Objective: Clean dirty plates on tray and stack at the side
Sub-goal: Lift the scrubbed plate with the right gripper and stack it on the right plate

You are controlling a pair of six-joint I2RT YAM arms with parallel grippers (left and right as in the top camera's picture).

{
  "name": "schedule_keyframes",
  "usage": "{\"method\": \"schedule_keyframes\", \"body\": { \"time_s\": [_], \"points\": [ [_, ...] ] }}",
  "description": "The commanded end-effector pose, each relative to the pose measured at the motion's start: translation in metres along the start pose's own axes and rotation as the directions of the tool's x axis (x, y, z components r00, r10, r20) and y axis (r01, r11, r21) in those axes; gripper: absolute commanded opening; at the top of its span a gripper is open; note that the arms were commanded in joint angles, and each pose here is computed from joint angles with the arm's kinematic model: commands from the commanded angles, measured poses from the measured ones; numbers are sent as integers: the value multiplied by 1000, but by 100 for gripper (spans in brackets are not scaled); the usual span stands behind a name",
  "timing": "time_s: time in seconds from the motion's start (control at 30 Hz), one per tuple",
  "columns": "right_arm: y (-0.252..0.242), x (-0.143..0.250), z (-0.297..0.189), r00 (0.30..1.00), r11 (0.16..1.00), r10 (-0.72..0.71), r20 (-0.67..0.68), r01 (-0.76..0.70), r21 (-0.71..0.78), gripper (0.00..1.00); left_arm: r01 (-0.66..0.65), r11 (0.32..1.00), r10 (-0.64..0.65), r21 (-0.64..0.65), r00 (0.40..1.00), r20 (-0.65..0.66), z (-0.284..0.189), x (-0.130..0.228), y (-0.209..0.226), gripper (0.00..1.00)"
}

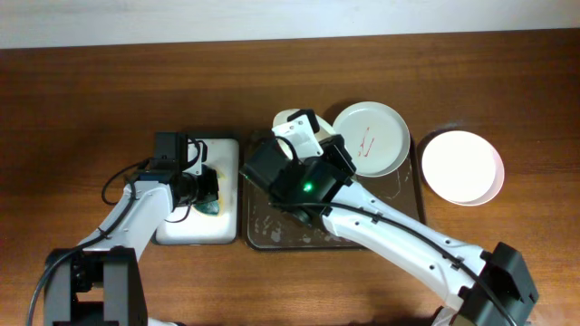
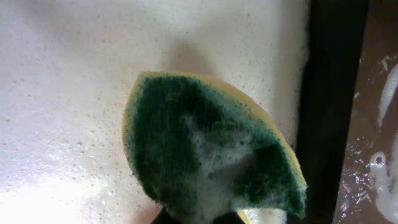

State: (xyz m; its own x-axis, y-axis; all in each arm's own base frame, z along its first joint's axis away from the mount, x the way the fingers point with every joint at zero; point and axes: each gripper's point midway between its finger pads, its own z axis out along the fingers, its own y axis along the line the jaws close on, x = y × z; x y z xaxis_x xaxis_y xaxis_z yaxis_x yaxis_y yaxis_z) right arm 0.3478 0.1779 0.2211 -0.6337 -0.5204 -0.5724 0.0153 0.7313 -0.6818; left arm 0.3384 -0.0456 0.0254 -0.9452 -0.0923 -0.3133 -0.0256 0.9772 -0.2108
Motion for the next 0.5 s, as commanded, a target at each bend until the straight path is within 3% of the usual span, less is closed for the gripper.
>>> {"method": "schedule_keyframes", "body": {
  "time_s": [0.0, 0.07, 0.13, 0.17, 0.37, 0.47],
  "points": [
    [-10, 9, 21, 978, 979, 184, -98, -191, -69, 4, -19, 1000, 19, 18, 1000, 14, -1, -2, -2, 8],
    [-11, 19, 36, 955, 960, 241, -175, -261, -100, 4, -23, 1000, 22, 19, 999, 32, -1, -6, -3, 54],
    [-17, 29, 51, 921, 936, 297, -250, -333, -116, 4, -27, 999, 25, 21, 998, 50, -1, -10, -3, 75],
    [-23, 35, 59, 897, 917, 330, -295, -379, -128, 4, -28, 999, 27, 20, 998, 57, -2, -12, -3, 80],
    [-70, 68, 100, 716, 769, 498, -489, -625, -132, 4, -30, 999, 31, -11, 996, 83, -2, -18, 1, 81],
    [-97, 99, 120, 580, 673, 560, -591, -735, -84, 4, -31, 999, 31, -11, 996, 85, 0, -19, 2, 82]
  ]
}}
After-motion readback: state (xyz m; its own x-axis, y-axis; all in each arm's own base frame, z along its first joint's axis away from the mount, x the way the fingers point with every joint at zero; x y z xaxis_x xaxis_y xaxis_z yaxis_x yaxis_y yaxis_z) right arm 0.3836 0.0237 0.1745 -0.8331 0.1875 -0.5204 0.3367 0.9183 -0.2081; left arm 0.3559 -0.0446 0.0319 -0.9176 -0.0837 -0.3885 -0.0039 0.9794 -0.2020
